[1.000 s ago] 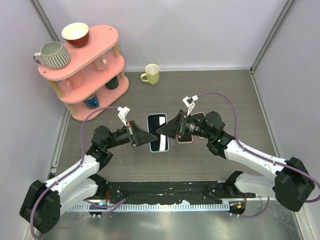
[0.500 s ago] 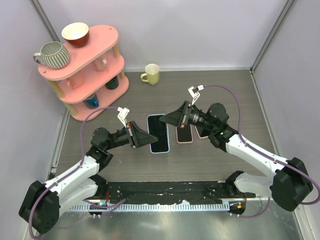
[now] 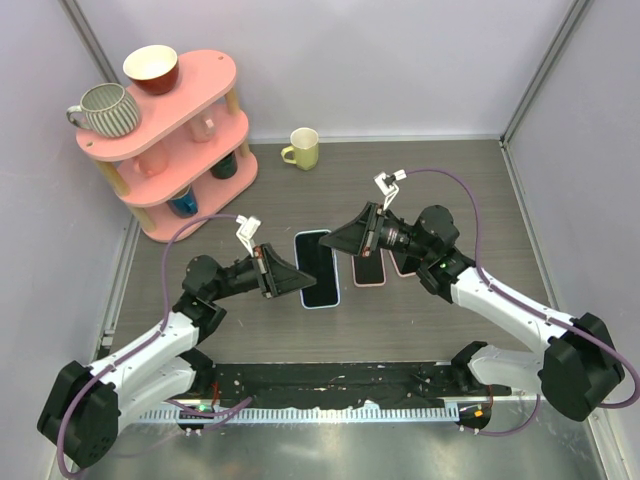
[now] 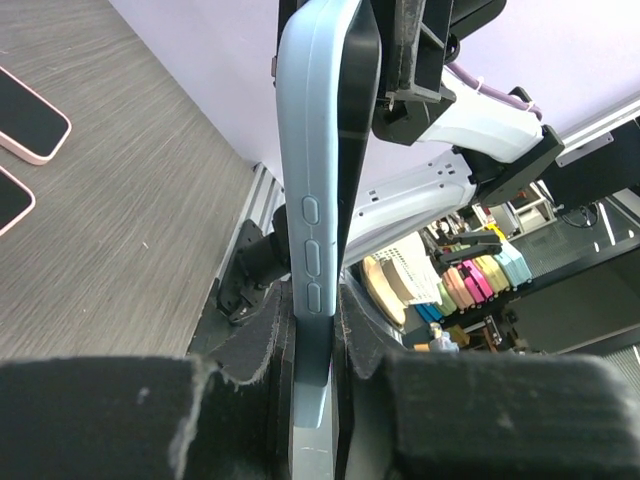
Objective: Put the phone into the phone case
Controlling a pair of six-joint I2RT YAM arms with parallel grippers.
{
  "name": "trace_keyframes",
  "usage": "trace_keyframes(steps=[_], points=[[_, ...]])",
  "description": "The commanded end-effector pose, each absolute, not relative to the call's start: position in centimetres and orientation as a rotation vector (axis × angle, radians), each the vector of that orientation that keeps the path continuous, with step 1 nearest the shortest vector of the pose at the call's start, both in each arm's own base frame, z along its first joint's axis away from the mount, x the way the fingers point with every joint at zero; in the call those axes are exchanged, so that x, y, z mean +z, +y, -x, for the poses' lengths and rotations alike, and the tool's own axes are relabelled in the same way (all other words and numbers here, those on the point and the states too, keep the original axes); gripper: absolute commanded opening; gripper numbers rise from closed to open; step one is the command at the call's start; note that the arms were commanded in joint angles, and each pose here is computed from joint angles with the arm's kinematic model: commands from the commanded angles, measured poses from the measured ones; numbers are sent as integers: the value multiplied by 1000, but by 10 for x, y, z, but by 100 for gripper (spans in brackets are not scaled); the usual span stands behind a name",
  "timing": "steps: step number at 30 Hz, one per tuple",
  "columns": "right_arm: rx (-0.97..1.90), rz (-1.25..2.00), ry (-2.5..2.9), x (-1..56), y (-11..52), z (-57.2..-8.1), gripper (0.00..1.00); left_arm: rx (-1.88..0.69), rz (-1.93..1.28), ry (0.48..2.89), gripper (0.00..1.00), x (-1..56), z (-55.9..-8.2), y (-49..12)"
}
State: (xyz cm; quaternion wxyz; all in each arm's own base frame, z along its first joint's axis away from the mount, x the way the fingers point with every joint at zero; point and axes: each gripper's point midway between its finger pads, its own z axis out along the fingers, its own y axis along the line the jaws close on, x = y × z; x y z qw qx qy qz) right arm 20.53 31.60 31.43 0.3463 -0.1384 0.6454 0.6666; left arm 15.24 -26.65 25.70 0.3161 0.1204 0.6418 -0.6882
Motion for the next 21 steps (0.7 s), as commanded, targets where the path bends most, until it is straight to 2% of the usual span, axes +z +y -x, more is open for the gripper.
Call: trace_keyframes(steps=[1, 4, 6, 7, 9, 10, 11, 12, 13, 16, 21], points=[[1801, 534, 1491, 351, 315, -179, 37, -1783, -252, 1772, 0, 241, -159, -267], [1809, 557, 1529, 336, 315, -174, 38, -1775, -231, 1773, 0, 241, -162, -267], [1810, 570, 1536, 329, 314, -172, 34, -1768, -213, 1779, 0, 240, -164, -267], [1807, 576, 1548, 323, 313, -170, 24, -1770, -207, 1778, 0, 240, -165, -267], [1791, 621, 1547, 316, 312, -166, 13, -1770, -198, 1784, 0, 239, -166, -267], [1779, 627, 1555, 312, 311, -166, 4, -1771, -196, 1781, 0, 241, -166, -267], [1769, 633, 1563, 308, 311, -165, 1, -1773, -189, 1787, 2, 241, -167, -268], [1761, 649, 1550, 308, 310, -163, 1, -1771, -178, 1800, 6, 239, -168, -268], [1765, 653, 1554, 306, 309, -161, 1, -1769, -178, 1802, 20, 241, -169, -268], [1782, 668, 1554, 305, 309, -157, 1, -1747, -191, 1820, 40, 243, -171, -270], [1832, 674, 1559, 303, 307, -150, 1, -1718, -251, 1803, 48, 256, -173, -271]])
